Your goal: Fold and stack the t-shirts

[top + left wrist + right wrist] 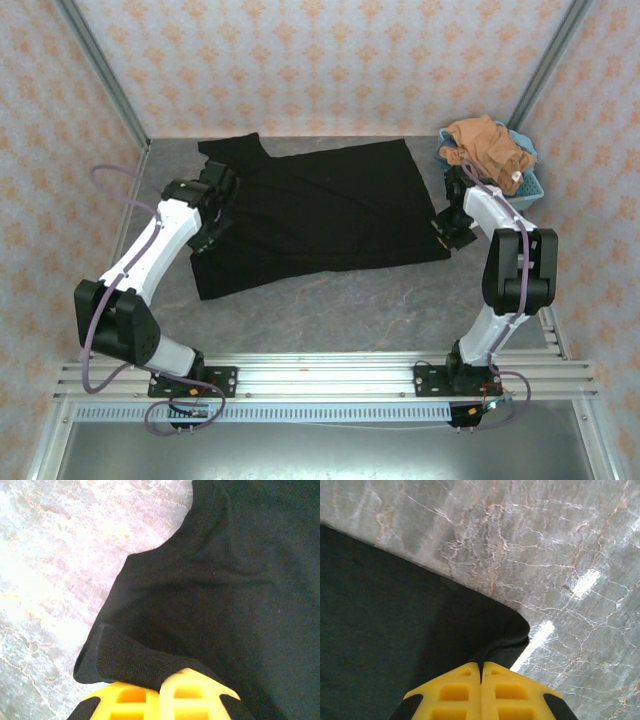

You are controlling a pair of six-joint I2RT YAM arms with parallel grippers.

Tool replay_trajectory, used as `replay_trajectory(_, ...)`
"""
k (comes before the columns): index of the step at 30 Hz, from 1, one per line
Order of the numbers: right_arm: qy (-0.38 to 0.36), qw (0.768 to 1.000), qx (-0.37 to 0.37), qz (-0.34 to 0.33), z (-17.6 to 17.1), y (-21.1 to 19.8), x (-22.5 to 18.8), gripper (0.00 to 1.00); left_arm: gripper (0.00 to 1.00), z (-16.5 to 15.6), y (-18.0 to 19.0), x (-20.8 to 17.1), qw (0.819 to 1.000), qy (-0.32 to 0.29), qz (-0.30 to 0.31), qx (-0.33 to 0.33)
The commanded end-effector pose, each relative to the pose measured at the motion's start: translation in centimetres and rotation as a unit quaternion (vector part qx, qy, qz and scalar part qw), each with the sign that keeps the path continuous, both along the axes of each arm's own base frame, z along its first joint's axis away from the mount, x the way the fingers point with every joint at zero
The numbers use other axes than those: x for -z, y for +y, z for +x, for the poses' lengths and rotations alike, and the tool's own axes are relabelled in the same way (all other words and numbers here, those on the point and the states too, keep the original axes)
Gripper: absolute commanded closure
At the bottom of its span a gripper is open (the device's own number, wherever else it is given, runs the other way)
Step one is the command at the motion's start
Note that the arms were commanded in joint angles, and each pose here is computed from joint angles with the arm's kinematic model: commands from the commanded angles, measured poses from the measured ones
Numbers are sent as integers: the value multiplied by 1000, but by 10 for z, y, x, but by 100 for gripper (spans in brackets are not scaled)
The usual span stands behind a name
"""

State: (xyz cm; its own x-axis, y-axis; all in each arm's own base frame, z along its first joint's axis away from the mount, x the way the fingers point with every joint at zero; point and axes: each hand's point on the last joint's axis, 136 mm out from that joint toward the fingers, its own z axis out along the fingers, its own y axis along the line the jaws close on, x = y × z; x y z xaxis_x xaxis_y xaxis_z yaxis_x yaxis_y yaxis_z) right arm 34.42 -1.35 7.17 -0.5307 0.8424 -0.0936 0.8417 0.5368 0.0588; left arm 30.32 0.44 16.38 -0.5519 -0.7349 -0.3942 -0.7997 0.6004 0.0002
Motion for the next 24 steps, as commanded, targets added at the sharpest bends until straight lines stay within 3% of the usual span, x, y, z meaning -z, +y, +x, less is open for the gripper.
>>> replay_trajectory(1,10,1000,14,-5,5,-4,-3,100,100,12,13,-6,999,-5,34,9)
replay_trajectory(24,-16,1000,-5,-22,68,-4,-9,100,100,57,31,-11,998,-11,67,1)
